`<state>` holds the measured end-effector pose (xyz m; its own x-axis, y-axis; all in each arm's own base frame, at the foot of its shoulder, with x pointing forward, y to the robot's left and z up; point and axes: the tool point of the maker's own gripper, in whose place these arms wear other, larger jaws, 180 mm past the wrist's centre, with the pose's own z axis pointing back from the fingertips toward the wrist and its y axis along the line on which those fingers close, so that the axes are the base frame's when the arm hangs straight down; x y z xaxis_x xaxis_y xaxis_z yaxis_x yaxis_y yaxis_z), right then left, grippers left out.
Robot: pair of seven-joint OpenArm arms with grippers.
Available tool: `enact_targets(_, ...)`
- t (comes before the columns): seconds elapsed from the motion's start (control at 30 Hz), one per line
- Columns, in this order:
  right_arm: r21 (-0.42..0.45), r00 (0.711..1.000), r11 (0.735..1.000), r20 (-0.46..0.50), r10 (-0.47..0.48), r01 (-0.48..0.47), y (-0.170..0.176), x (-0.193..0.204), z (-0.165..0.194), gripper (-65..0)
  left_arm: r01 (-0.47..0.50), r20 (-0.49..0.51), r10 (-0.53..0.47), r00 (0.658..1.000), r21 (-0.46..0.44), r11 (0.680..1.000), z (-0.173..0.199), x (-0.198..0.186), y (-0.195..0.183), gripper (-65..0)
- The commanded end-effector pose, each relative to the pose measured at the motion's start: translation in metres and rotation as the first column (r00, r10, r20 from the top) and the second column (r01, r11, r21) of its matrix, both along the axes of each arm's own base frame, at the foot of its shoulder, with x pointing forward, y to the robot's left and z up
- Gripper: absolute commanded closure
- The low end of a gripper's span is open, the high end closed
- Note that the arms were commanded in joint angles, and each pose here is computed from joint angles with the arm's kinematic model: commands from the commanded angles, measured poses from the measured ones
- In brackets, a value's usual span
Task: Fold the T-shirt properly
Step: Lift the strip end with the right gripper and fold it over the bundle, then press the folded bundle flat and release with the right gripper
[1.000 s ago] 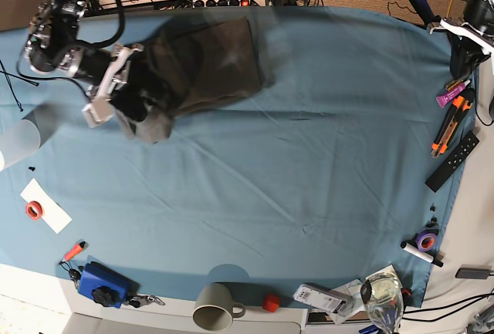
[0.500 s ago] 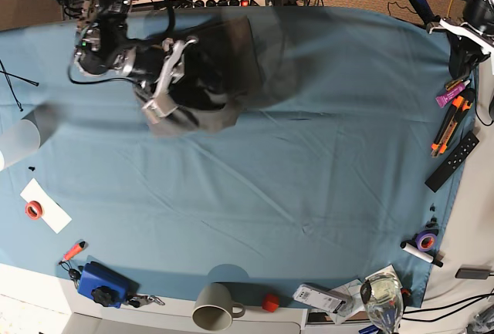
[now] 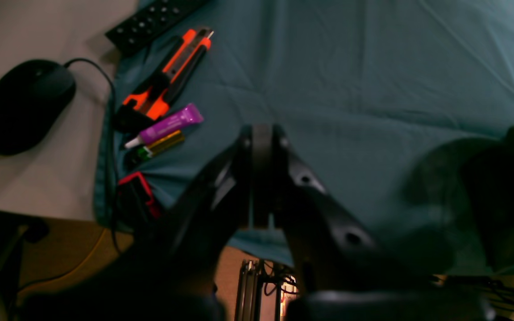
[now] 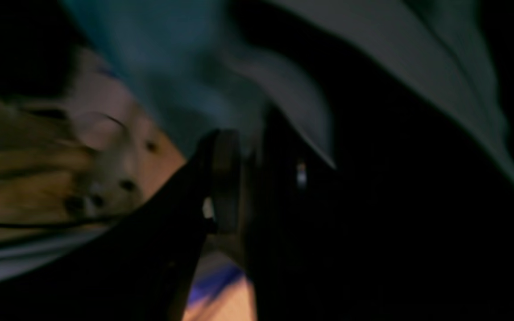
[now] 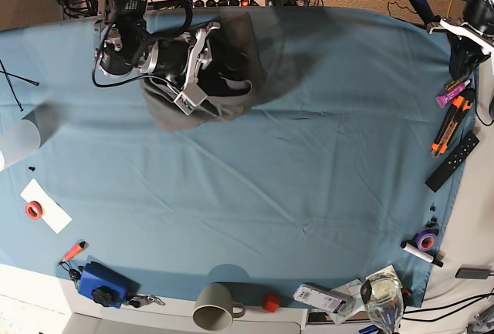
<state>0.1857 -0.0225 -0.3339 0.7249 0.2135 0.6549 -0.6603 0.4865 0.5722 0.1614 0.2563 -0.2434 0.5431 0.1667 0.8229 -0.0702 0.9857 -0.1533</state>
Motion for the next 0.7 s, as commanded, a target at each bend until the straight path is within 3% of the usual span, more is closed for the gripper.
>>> enact_targets(0.0, 0.074, 0.998, 0.997, 0.061, 0.0, -0.005, 0.007, 0.006, 0.024, -15.9, 0.016, 0.043, -0.016, 0.999, 0.01, 1.0, 0.01, 0.004, -0.002, 0.0)
enact_targets(0.07, 0.112, 0.995, 0.994, 0.1, 0.01, -0.021, 0.012, 0.006, 0.04, -15.9, 0.015, 0.042, -0.016, 0.999, 0.01, 1.0, 0.01, 0.004, -0.002, 0.0)
enact_targets(0.37, 0.103, 0.979, 0.994, 0.202, 0.006, -0.028, 0.012, 0.009, 0.065, -15.9, 0.016, 0.043, -0.016, 0.999, 0.009, 1.0, 0.01, 0.004, -0.002, 0.0)
enact_targets(0.53, 0.051, 0.945, 0.985, 0.277, -0.174, 0.167, -0.031, 0.035, 0.075, -15.7, 0.015, 0.043, -0.016, 0.999, 0.01, 1.0, 0.01, 0.004, -0.002, 0.0)
enact_targets(0.67, 0.016, 0.883, 0.929, 0.305, -0.357, 0.37, -0.083, 0.051, 0.076, -15.7, 0.019, 0.047, -0.019, 0.999, 0.004, 1.0, 0.011, 0.004, -0.003, 0.0)
